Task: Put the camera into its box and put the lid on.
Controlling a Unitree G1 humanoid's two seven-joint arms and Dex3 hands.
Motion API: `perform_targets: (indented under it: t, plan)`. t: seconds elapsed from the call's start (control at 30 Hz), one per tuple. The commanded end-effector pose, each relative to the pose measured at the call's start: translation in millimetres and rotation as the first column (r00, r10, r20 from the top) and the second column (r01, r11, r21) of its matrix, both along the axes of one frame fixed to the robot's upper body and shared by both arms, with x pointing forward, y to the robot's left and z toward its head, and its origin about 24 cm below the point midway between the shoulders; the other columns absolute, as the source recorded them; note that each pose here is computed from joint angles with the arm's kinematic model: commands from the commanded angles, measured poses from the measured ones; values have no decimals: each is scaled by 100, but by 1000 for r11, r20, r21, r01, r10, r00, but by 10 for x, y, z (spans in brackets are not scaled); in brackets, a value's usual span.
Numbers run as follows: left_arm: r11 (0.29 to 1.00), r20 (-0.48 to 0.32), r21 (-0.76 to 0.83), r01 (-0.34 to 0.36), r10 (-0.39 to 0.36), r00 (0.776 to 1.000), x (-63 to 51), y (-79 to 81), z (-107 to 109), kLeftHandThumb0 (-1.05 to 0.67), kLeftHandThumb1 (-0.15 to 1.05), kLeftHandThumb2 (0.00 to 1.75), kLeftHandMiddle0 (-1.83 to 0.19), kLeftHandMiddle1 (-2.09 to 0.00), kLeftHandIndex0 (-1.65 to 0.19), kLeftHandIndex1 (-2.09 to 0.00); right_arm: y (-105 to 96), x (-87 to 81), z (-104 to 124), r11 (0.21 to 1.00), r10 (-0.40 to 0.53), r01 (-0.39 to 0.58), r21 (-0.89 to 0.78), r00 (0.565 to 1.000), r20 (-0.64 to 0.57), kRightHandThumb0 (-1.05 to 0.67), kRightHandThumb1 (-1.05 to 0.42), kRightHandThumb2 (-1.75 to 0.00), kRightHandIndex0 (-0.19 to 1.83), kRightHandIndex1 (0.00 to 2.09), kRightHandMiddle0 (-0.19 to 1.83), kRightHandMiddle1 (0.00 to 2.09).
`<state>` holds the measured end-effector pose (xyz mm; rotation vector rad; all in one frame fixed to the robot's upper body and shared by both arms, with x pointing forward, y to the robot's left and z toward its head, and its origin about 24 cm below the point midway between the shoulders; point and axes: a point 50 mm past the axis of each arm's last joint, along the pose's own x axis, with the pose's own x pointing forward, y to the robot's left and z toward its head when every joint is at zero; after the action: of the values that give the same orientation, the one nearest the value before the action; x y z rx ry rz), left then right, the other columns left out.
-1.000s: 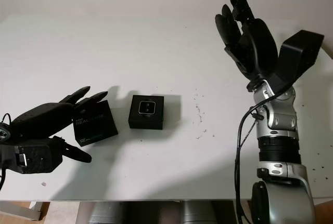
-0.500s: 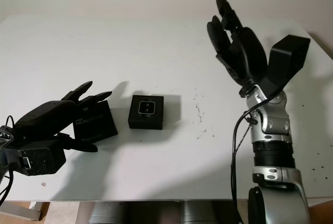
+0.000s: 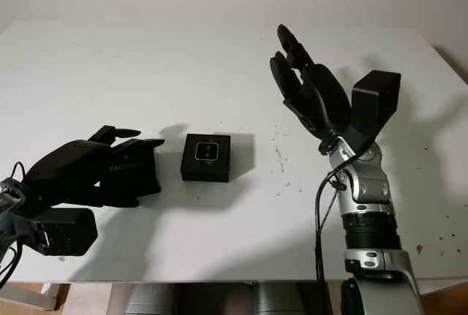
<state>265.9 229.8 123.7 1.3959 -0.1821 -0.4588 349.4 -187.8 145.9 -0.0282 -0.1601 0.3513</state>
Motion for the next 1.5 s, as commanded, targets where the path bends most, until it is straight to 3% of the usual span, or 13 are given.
perform_targets:
  t: [0.0,0.17,0.3,0.43,0.5,0.67,1.13,1.47]
  plan:
    - [1000,-42,20,13,-12,999,-20,-6,-92,-34,78,5,-29,-70,-31,-48,0,-14,55,1000,1,-1,-2,1000,20,-73,-105,-42,-13,6,-7,7]
    - [1000,-49,4,25,-25,998,-6,-4,-123,-20,81,6,-41,-77,-45,-57,-4,-15,65,1000,-5,5,3,1000,17,-69,-105,-44,-12,6,-6,7]
    - [999,-71,-16,35,-36,997,22,19,-133,-7,89,6,-40,-113,-49,-90,-11,-14,70,1000,-7,7,9,1000,15,-68,-105,-47,-12,6,-5,6]
    - [994,-54,-98,47,-53,997,50,46,-104,-6,92,5,-41,-141,-46,-130,-12,-14,69,1000,-9,9,20,1000,6,-68,-105,-46,-12,6,-5,6]
    - [989,-47,-140,35,-42,998,67,70,-56,-7,93,6,-38,-147,-41,-140,-12,-14,67,1000,-8,8,24,1000,5,-67,-105,-47,-12,6,-5,6]
    - [966,-32,-259,2,-11,999,129,113,152,-6,96,6,-41,-138,-37,-143,-4,-11,64,999,-8,8,44,1000,2,-67,-105,-47,-12,6,-4,6]
    - [874,-18,-482,-57,56,998,250,52,692,-3,99,6,-40,-147,-33,-148,46,-17,44,998,-15,16,68,1000,-11,-70,-105,-44,-11,6,-3,6]
    - [831,57,-556,-6,45,997,292,-156,861,-6,98,5,-42,-143,-32,-148,100,-15,14,994,-34,35,100,999,-12,-68,-105,-50,-10,6,-3,5]
